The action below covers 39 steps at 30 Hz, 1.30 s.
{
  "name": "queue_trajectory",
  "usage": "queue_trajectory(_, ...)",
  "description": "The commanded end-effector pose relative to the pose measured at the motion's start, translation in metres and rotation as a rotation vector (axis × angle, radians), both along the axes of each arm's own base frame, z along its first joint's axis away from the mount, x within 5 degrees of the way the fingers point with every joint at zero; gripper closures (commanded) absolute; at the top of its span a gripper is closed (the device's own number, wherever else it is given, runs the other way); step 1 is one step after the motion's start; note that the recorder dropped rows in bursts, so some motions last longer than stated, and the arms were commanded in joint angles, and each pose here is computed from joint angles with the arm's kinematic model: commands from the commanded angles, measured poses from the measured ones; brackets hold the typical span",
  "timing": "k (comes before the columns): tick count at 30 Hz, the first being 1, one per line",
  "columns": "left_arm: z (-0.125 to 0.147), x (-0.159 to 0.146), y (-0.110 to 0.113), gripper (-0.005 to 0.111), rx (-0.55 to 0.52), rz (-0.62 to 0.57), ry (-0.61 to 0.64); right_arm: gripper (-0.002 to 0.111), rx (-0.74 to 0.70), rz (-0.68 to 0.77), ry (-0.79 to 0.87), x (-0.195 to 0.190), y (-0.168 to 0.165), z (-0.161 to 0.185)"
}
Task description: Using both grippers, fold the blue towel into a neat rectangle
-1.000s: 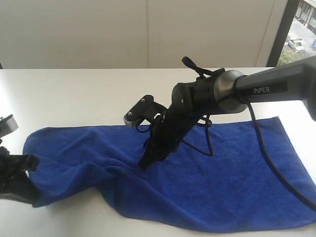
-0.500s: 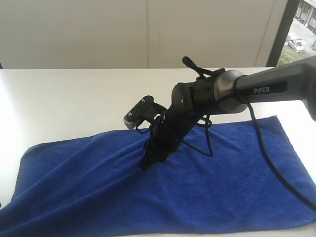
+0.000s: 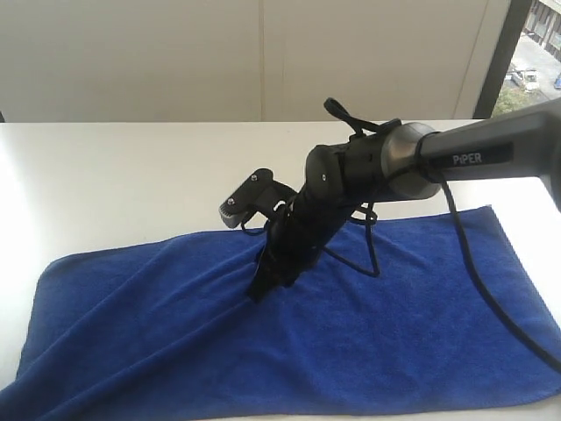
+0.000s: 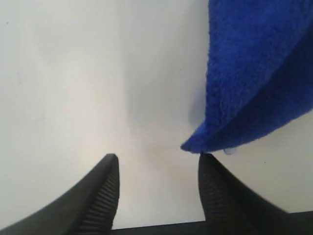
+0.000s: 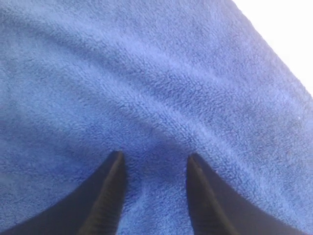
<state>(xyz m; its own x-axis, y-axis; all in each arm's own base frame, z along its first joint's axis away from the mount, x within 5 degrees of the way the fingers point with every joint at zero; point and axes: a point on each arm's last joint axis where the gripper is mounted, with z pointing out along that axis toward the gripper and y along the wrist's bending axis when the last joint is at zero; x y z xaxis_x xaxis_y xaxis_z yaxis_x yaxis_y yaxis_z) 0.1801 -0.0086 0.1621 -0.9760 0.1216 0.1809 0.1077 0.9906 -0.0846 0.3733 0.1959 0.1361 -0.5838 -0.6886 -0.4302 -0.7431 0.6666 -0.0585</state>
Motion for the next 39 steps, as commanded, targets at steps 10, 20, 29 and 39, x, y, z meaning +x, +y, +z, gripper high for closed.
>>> queue_trajectory(10,0.041,0.053,-0.006,0.051,-0.075,0.13,-0.365,0.069,0.046,0.008,-0.104,-0.008,-0.008,0.061)
queue_trajectory(20,0.015,0.093,-0.027,0.107,-0.311,0.094,-0.567,0.091,0.021,0.247,-0.042,-0.059,0.046,0.077)
queue_trajectory(29,-0.017,0.126,-0.02,0.107,-0.24,0.112,-0.613,0.103,0.017,0.437,-0.027,-0.11,0.101,0.074)
queue_trajectory(39,-0.027,0.151,-0.018,0.107,-0.205,0.092,-0.635,0.104,0.076,0.412,-0.012,-0.113,0.122,0.048)
